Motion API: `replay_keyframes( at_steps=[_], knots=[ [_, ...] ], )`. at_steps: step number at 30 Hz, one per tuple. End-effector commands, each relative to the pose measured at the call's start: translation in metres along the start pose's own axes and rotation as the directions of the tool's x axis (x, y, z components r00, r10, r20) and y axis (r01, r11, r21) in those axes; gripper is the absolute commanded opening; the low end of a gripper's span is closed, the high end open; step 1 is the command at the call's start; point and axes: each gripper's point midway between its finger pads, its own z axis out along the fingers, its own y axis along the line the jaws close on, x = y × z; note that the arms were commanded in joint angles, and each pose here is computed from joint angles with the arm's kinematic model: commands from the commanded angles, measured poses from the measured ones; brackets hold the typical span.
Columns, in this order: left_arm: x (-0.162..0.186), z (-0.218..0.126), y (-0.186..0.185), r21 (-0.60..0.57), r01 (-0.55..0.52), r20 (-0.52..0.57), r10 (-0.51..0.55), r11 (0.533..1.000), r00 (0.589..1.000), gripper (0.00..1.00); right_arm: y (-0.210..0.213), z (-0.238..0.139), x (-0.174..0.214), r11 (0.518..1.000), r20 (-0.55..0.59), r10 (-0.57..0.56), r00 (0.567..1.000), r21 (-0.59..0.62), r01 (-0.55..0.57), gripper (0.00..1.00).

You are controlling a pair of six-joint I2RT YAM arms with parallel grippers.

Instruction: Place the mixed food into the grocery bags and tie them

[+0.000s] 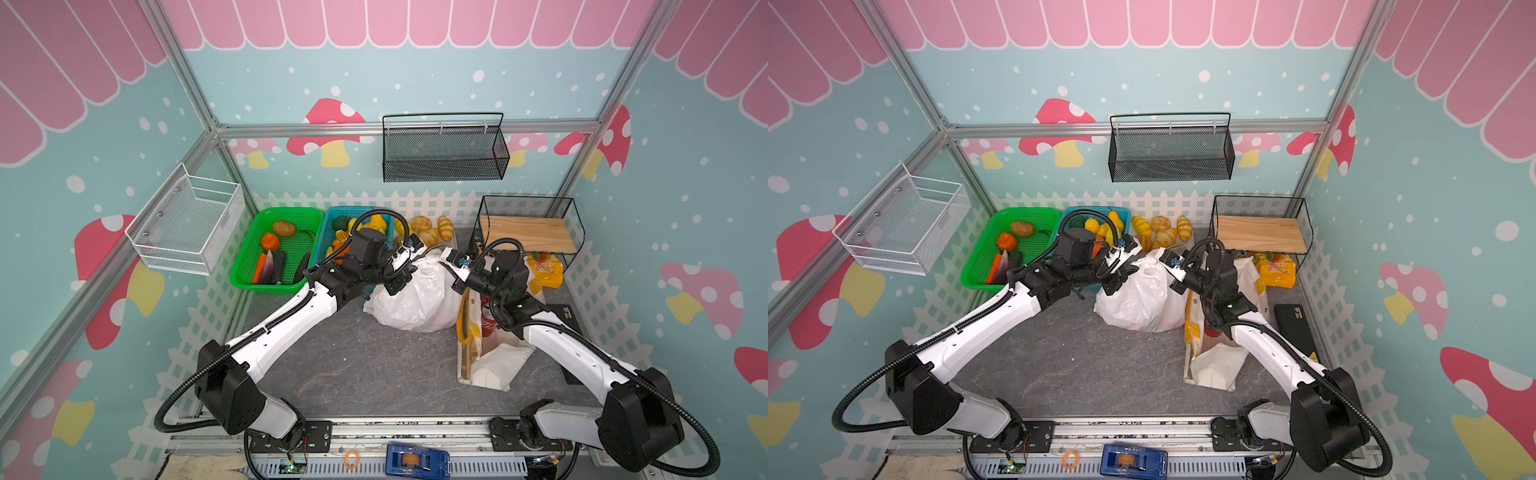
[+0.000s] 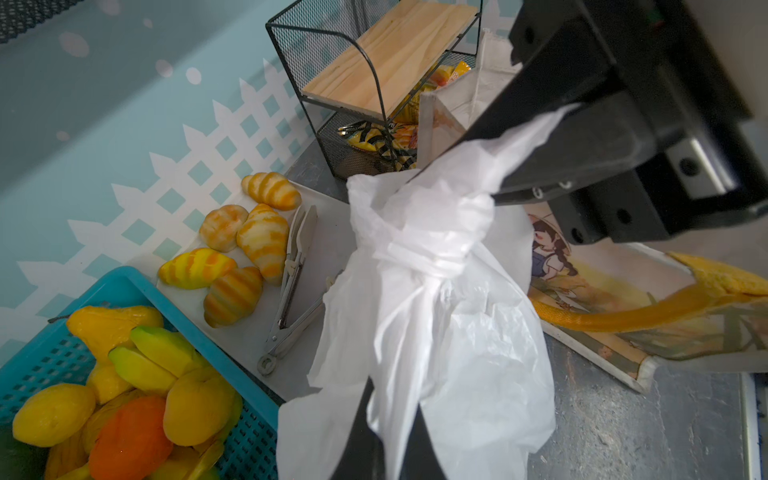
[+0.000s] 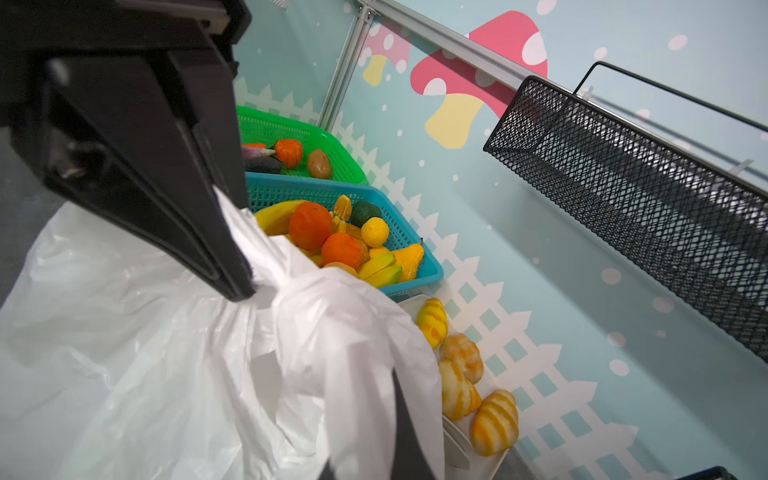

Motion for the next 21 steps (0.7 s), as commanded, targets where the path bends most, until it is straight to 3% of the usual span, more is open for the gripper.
replay_keyframes(
  at_steps=[1, 5, 11, 16, 21],
  knots=[
    [0.005, -0.009, -0.004, 0.024, -0.029, -0.012, 0.029, 0.999, 0.999, 0.02, -0.022, -0.004, -0.002, 0.992, -0.024, 0.081, 0.996, 0.098, -0.078, 0.0],
    [-0.002, -0.01, 0.005, -0.013, -0.011, -0.008, 0.011, 1.0, 1.0, 0.01, -0.016, -0.007, 0.004, 0.992, -0.073, -0.058, 0.996, 0.109, 0.065, 0.0],
    [-0.008, -0.014, 0.035, -0.181, 0.044, 0.001, -0.045, 0.982, 0.999, 0.0, -0.01, -0.016, 0.008, 0.968, -0.113, -0.229, 0.967, 0.078, 0.238, 0.0],
    [-0.007, -0.011, 0.028, -0.136, 0.06, 0.012, -0.059, 0.989, 0.998, 0.0, -0.006, -0.014, 0.011, 0.963, -0.118, -0.256, 0.959, 0.059, 0.264, 0.0],
    [-0.012, -0.009, 0.011, -0.039, 0.105, 0.042, -0.103, 0.994, 0.994, 0.0, -0.014, -0.006, 0.025, 0.95, -0.207, -0.263, 0.942, 0.117, 0.291, 0.0]
  ],
)
